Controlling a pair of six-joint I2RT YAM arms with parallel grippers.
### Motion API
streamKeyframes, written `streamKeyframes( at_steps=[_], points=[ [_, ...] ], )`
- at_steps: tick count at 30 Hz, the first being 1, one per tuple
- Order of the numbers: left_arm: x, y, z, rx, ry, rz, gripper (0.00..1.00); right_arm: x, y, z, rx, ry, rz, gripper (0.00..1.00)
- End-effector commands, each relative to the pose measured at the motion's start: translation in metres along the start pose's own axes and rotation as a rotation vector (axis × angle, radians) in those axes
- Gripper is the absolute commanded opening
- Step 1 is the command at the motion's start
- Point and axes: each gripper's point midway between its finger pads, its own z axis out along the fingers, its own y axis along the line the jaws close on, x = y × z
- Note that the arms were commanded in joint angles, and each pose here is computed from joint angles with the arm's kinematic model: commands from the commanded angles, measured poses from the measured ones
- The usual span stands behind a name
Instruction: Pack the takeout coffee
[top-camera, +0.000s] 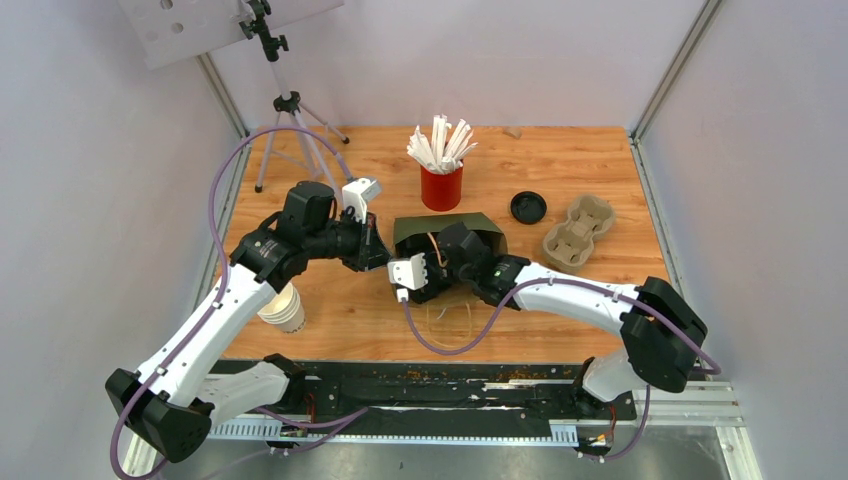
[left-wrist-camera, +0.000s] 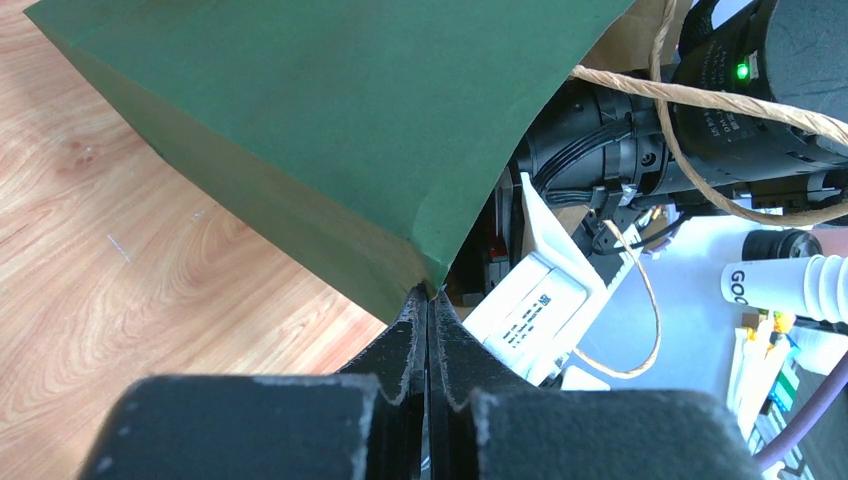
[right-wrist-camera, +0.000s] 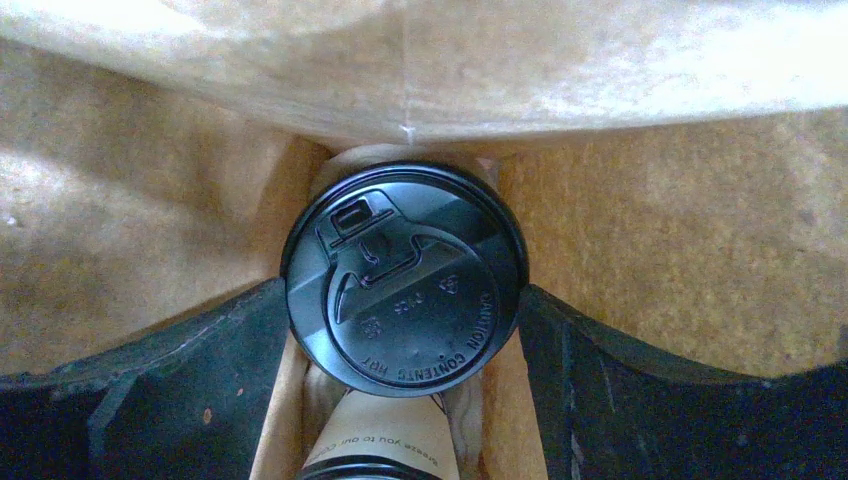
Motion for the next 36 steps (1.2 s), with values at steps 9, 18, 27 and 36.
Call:
streamKeyframes(
  at_steps=[9, 18, 27, 36],
  points=[
    [-0.015, -0.014, -0.007, 0.047, -0.061, 0.028, 0.00, -0.024, -0.027, -0.019, 0.028, -0.041, 0.000, 0.88],
    [-0.016, -0.015, -0.006, 0.050, -0.060, 0.028, 0.00, -0.030, -0.027, -0.023, 0.007, -0.058, 0.000, 0.90],
    [-0.016, -0.014, -0.006, 0.050, -0.061, 0.029, 0.00, -0.033, -0.029, -0.031, -0.011, -0.057, 0.006, 0.89],
    [-0.015, -0.014, -0.006, 0.050, -0.058, 0.029, 0.00, -0.036, -0.030, -0.032, -0.006, -0.069, 0.016, 0.78]
  ],
)
